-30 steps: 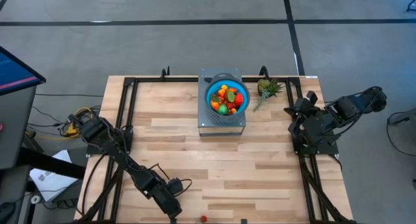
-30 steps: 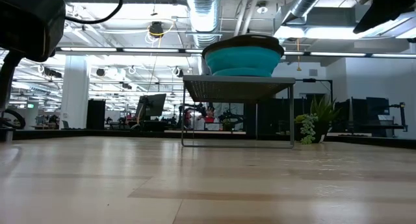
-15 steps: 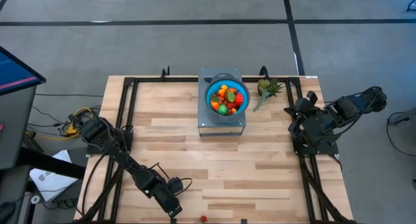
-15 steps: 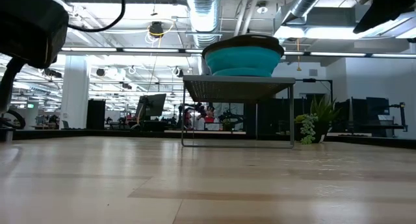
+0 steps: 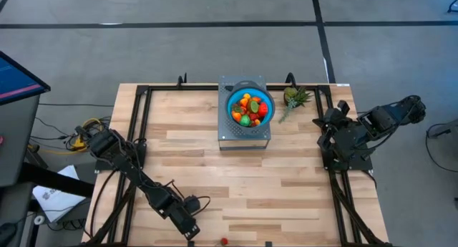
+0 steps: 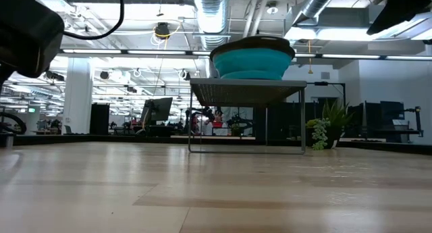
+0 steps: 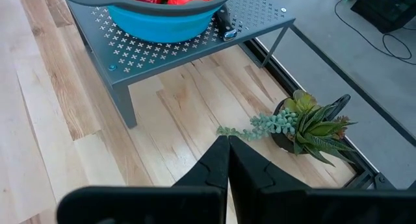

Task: Pick & Place Fruit
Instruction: Put the peach into the strainer bowl

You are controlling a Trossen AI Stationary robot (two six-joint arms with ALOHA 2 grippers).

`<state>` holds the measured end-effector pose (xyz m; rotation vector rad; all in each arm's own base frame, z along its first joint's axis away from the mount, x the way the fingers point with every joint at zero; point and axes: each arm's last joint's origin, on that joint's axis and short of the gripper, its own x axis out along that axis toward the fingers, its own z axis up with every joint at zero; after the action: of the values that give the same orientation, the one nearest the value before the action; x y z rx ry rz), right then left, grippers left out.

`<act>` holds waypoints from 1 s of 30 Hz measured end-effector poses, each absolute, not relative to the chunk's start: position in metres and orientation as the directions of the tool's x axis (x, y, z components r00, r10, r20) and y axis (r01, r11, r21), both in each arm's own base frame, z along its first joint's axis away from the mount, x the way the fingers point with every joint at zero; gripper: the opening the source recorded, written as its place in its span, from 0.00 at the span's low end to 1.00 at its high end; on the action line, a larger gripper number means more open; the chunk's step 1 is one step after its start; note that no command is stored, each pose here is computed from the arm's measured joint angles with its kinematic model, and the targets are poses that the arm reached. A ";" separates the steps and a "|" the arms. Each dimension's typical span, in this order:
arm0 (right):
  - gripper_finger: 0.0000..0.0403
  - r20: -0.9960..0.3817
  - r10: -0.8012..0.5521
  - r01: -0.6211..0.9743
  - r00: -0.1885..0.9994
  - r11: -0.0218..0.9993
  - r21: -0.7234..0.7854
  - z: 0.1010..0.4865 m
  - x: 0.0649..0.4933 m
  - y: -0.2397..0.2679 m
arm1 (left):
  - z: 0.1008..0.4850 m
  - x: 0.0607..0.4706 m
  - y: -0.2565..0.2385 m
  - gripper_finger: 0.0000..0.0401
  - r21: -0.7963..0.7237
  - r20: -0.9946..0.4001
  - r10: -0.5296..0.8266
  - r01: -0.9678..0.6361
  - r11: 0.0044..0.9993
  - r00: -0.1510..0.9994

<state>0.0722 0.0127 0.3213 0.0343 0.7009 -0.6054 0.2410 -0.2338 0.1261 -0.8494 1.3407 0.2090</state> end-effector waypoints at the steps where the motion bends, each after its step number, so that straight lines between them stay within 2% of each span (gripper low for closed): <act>1: 0.00 -0.614 -0.511 0.534 0.601 0.829 -0.168 0.321 0.072 0.013 | 0.126 0.241 -0.234 0.31 -0.420 -0.908 -0.329 -0.587 0.692 0.260; 30: 0.00 -0.623 -0.519 0.527 0.584 0.827 -0.195 0.320 0.070 0.012 | 0.127 0.243 -0.235 0.31 -0.438 -0.899 -0.336 -0.581 0.686 0.281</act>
<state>0.0701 0.0116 0.3201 0.0119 0.7232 -0.6107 0.2425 -0.2351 0.1271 -0.8602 1.3215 0.1944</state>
